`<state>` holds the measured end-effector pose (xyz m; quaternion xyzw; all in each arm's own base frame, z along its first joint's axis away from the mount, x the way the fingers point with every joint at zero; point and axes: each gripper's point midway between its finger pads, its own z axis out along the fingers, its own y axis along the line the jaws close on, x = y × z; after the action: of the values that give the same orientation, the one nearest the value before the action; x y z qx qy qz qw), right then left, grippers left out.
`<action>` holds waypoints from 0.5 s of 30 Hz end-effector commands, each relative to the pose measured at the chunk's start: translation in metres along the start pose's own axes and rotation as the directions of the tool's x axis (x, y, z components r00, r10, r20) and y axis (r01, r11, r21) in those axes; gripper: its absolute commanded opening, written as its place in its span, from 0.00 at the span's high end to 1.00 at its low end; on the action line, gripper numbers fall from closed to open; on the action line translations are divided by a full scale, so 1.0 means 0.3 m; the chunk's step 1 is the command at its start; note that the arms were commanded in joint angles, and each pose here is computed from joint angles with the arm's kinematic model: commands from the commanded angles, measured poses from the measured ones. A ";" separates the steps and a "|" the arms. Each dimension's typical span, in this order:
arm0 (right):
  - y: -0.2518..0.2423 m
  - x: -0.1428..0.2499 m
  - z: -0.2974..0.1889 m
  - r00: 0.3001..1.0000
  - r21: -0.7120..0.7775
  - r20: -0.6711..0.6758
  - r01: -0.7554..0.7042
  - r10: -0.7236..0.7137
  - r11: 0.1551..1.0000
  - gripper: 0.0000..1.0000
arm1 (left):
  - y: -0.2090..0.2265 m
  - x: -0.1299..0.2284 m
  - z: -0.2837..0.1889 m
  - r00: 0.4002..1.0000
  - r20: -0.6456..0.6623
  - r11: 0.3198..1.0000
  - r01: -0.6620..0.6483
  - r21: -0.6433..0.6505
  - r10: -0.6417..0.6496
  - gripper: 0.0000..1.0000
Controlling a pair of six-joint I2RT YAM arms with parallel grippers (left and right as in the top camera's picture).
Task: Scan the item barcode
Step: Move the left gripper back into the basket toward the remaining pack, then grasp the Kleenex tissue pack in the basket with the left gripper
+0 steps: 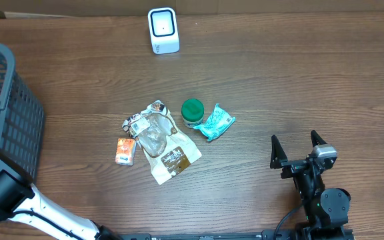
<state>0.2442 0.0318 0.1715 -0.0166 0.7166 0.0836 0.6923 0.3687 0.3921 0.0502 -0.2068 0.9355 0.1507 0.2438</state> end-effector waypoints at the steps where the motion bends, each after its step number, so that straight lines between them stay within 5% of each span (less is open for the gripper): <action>1: -0.008 0.005 0.001 1.000 0.010 0.005 0.001 -0.001 1.000 0.00 | 0.058 0.086 0.027 0.995 -0.097 0.995 -0.015 -0.102 0.005 0.63; 8: -0.008 0.005 0.001 1.000 0.010 0.005 0.000 0.000 1.000 0.00 | 0.024 0.225 0.108 0.970 -0.230 0.993 0.053 -0.102 -0.076 0.65; 11: -0.008 0.005 0.001 1.000 0.010 0.005 0.000 0.000 1.000 0.00 | -0.007 0.253 0.115 0.959 -0.265 0.993 0.076 -0.091 -0.097 0.75; 13: -0.008 0.005 0.001 1.000 0.010 0.005 0.000 0.000 1.000 0.00 | -0.024 0.277 0.107 0.949 -0.297 0.994 0.080 -0.081 -0.100 0.96; 15: -0.008 0.005 0.001 1.000 0.010 0.005 0.000 0.000 1.000 0.00 | -0.036 0.299 0.088 0.937 -0.331 0.993 0.088 -0.074 -0.108 0.96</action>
<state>0.2442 0.0318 0.1716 -0.0164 0.7165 0.0837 0.6924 0.3391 0.3989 0.0395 -0.2633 0.9318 0.1865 0.1665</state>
